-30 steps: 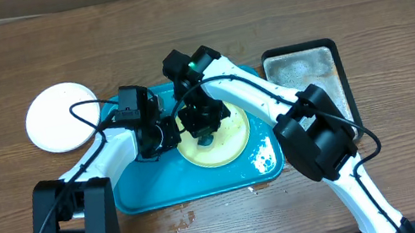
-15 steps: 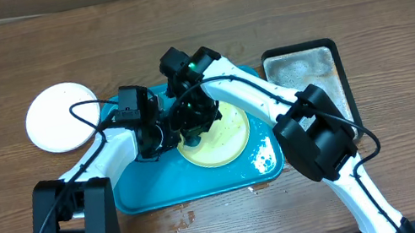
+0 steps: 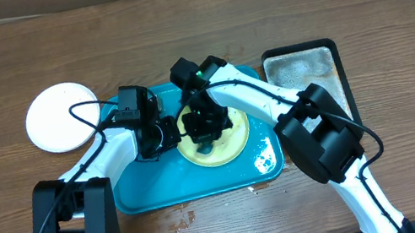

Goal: Clean dirty plates on tray and stack at the side

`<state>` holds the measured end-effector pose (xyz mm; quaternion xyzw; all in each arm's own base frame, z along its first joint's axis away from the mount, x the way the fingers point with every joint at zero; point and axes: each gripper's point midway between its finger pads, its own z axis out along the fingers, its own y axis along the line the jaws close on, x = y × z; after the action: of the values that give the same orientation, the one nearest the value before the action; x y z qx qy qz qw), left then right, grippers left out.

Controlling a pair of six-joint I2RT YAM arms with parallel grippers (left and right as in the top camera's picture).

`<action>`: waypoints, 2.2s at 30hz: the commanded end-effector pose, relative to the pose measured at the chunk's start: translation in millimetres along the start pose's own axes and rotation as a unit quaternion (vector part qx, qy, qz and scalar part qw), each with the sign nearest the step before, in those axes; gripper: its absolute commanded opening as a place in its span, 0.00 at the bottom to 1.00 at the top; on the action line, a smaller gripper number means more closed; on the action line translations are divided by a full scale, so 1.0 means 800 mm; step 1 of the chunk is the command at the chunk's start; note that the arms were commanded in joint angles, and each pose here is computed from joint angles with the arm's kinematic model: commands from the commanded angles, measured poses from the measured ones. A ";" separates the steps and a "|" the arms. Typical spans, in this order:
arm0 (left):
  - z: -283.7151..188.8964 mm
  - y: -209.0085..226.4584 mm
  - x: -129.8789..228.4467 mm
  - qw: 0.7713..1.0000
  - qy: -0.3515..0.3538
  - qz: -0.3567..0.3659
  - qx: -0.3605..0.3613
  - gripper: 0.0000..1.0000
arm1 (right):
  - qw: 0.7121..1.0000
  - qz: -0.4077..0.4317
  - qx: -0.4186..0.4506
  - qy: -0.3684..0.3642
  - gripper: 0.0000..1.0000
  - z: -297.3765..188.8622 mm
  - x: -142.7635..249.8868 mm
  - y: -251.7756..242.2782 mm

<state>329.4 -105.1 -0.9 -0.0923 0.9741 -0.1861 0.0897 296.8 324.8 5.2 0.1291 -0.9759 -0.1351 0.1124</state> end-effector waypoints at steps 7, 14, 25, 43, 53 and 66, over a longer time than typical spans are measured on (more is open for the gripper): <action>0.020 0.063 0.026 0.994 0.021 -0.036 -0.102 0.04 | 0.959 0.070 0.273 -0.022 0.04 -0.014 -0.008 -0.171; 0.020 0.064 0.027 0.994 0.023 -0.036 -0.103 0.04 | 0.937 0.109 0.327 -0.050 0.04 -0.037 -0.018 -0.213; 0.019 0.068 0.029 0.993 0.025 -0.029 -0.112 0.04 | 0.897 0.178 0.384 -0.128 0.04 -0.079 -0.039 -0.228; 0.018 0.070 0.029 0.993 0.025 -0.022 -0.117 0.04 | 0.890 0.214 0.326 -0.238 0.04 -0.163 -0.095 -0.181; 0.017 0.073 0.026 0.992 0.021 -0.020 -0.125 0.04 | 0.893 0.204 0.343 -0.208 0.04 -0.165 -0.080 -0.190; -0.077 0.024 -0.050 0.990 -0.019 0.014 -0.141 0.04 | 0.885 0.286 0.329 -0.162 0.04 -0.181 -0.061 -0.265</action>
<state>322.1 -68.9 17.3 -0.1028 0.9917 -0.0677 0.0359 419.8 115.9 70.2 -0.1281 -0.9643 0.2223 -0.0653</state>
